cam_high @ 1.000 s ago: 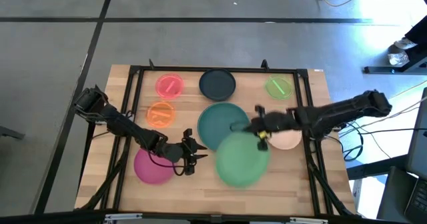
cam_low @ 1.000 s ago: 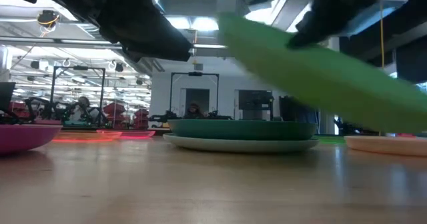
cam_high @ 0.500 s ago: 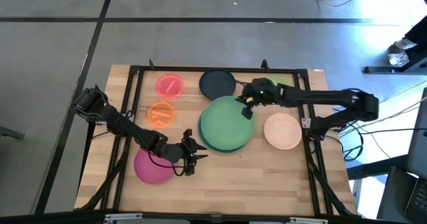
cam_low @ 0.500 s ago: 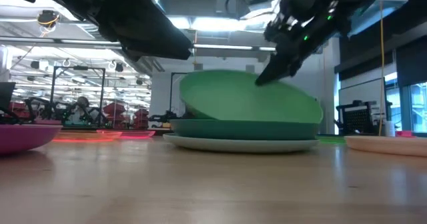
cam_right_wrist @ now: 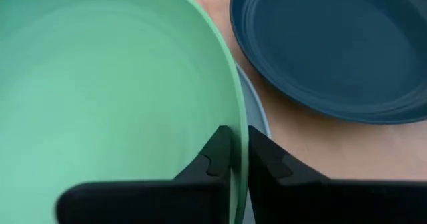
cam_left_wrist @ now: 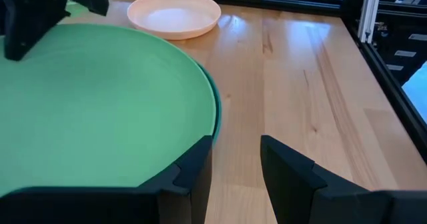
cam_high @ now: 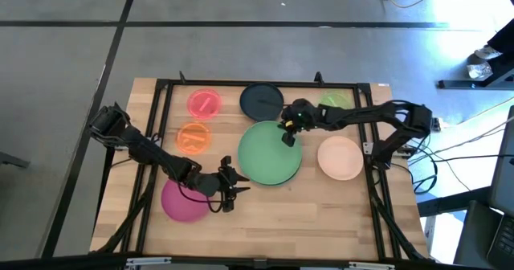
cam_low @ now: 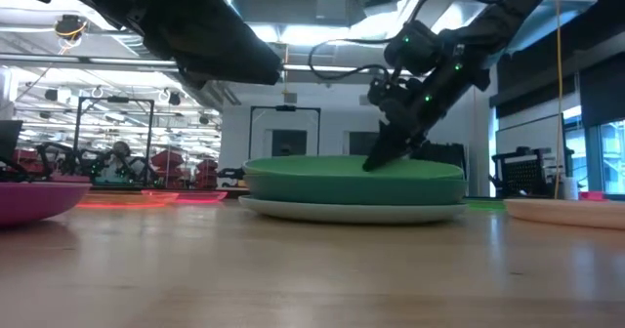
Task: Stack plastic plates
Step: Stack the light green plate on top of the dark green plate, then stack the pink plate on top of the light green plate
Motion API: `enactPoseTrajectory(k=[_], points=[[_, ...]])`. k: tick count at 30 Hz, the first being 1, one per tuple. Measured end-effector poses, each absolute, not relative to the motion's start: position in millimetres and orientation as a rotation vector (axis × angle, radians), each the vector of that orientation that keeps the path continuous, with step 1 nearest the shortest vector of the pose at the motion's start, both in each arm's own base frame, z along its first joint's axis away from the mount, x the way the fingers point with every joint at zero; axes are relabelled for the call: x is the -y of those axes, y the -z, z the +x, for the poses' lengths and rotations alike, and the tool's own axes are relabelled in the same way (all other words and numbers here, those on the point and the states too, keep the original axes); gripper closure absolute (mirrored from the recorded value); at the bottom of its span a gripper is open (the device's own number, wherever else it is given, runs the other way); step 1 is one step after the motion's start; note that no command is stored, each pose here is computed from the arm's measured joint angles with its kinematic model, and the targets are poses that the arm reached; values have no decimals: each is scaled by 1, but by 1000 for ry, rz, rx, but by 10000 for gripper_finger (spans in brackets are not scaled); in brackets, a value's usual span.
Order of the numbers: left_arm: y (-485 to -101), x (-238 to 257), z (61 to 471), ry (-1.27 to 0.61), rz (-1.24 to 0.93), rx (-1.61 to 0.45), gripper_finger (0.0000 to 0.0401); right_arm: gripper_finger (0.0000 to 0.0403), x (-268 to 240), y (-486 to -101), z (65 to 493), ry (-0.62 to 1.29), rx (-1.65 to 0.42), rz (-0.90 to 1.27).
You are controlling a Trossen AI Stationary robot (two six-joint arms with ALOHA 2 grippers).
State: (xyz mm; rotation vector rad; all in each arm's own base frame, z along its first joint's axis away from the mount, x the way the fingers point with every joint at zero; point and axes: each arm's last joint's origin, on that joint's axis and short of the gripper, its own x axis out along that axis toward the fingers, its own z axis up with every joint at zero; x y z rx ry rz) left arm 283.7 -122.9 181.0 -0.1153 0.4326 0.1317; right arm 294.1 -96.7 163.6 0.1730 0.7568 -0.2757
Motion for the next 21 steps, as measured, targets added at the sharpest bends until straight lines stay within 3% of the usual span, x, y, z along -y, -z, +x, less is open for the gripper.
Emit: enactPoseTrajectory(k=[6, 10, 14, 21], points=[[-181, 123, 284, -127, -90, -434, 281, 293, 96, -165, 293, 268, -768, 156], [-180, 123, 283, -121, -69, -448, 281, 250, 88, -190, 294, 226, -741, 94], [-183, 123, 280, -66, -73, -534, 281, 233, 62, -214, 293, 154, -666, 28], [-210, 127, 271, -62, -18, -861, 281, 230, -1, -234, 292, -20, -584, -85]])
